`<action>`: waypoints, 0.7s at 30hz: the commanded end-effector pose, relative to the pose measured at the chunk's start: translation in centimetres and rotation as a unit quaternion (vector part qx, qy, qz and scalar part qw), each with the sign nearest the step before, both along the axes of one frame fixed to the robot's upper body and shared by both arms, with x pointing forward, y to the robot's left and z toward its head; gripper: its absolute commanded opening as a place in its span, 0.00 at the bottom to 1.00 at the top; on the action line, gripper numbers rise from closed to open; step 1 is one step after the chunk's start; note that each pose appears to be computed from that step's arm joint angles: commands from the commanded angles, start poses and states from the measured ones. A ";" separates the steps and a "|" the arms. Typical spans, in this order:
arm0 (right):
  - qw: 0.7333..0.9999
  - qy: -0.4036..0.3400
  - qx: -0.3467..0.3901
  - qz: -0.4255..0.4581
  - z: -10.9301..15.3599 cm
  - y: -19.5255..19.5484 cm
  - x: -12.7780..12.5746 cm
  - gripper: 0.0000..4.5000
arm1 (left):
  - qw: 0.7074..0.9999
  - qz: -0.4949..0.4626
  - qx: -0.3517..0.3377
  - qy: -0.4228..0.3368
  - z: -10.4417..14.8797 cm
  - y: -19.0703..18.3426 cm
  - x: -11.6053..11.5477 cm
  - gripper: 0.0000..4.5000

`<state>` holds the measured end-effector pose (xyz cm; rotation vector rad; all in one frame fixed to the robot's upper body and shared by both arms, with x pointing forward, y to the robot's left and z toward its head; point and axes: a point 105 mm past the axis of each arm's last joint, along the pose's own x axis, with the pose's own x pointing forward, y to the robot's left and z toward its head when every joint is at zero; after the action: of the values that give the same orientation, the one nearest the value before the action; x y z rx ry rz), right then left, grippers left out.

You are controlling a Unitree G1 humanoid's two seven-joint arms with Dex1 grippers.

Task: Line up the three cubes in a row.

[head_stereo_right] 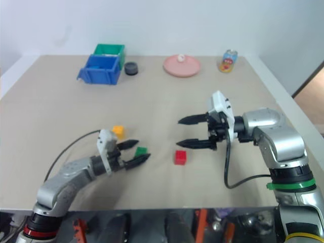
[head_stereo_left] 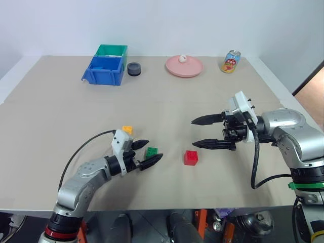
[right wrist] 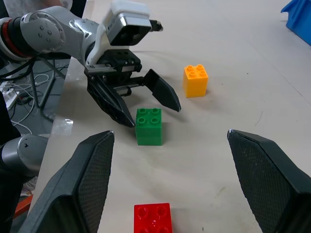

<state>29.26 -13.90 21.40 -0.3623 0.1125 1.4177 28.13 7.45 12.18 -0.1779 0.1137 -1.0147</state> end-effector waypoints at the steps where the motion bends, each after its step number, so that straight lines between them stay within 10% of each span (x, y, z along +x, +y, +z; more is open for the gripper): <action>1: 1.000 -0.027 0.006 0.011 1.4 0.2 -0.3 0.85 | 0.999 -0.003 -0.036 -0.037 2.6 -0.2 -0.1 1.00; 10: 0.999 -0.032 0.007 0.008 1.9 -0.1 -0.5 0.85 | 0.988 0.082 -0.060 -0.113 7.0 3.2 1.7 1.00; 21: 0.999 -0.039 0.027 0.021 2.3 1.0 -0.7 0.85 | 0.957 0.276 0.026 -0.088 4.4 13.7 1.7 1.00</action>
<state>28.92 -13.13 22.48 -0.3437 0.0599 1.4356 29.94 19.98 15.86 -0.0838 -0.0306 -0.5246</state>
